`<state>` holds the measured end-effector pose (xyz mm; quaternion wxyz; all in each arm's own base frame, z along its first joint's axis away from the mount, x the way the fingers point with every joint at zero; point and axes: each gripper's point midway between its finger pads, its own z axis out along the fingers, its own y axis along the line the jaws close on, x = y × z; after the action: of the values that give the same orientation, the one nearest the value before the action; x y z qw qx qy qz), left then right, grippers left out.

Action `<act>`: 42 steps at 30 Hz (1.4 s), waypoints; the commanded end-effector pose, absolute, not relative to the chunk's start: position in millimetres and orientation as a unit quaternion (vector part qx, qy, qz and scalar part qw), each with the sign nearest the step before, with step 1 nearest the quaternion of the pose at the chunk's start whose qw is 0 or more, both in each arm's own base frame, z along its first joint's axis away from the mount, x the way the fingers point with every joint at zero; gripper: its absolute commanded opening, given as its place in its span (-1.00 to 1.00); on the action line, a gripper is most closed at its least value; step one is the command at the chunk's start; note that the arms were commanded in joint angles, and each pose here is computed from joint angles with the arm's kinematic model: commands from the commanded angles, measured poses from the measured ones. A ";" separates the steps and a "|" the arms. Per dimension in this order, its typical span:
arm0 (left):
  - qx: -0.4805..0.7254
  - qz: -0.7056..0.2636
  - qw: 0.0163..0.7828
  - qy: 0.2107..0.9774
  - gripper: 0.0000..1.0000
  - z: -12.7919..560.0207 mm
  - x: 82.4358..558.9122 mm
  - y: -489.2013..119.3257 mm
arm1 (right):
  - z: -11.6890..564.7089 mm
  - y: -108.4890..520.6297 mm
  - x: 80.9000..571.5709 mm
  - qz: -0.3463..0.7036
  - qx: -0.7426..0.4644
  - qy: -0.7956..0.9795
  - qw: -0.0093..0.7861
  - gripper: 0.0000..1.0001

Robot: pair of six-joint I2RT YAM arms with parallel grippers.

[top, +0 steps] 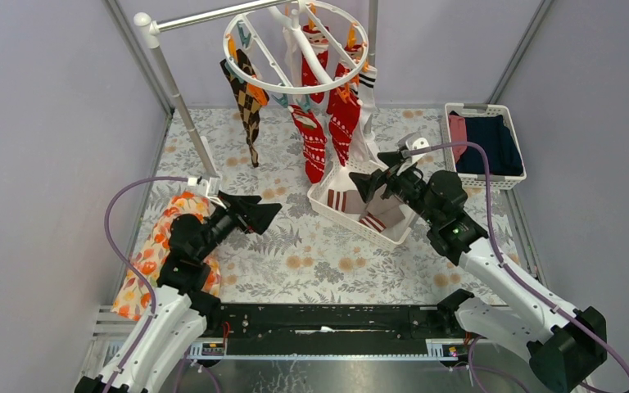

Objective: Clip the socks to the hanger
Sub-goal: Adjust the sock in the bin.

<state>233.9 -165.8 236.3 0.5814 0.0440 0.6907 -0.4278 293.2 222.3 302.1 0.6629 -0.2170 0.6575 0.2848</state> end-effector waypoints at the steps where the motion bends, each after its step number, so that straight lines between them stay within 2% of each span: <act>1: 0.010 -0.427 0.575 0.697 0.98 237.6 234.9 -159.8 | 299.2 206.0 294.1 0.263 -0.187 0.664 0.674 0.99; 16: -0.011 -0.483 0.571 0.663 0.98 265.7 226.1 -166.1 | 252.1 158.5 299.4 0.207 -0.038 0.729 0.651 0.99; 25: -0.026 -0.500 0.561 0.660 0.98 268.4 224.6 -167.6 | 237.1 155.0 294.1 0.217 -0.008 0.743 0.633 0.99; 32: -0.007 -0.516 0.545 0.661 0.98 273.9 218.0 -174.9 | 239.7 141.7 292.9 0.218 0.058 0.746 0.627 0.99; 39: 0.015 -0.509 0.507 0.695 0.98 273.4 216.0 -184.7 | 242.3 138.3 292.8 0.218 0.071 0.741 0.631 0.99; 42: 0.030 -0.482 0.499 0.719 0.98 266.2 214.4 -191.1 | 221.5 135.6 301.5 0.175 0.071 0.776 0.602 0.99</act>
<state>222.1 -182.0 270.9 0.5164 -0.0020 0.6915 -0.5051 290.1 143.7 231.7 0.6198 0.0472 0.7530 0.2159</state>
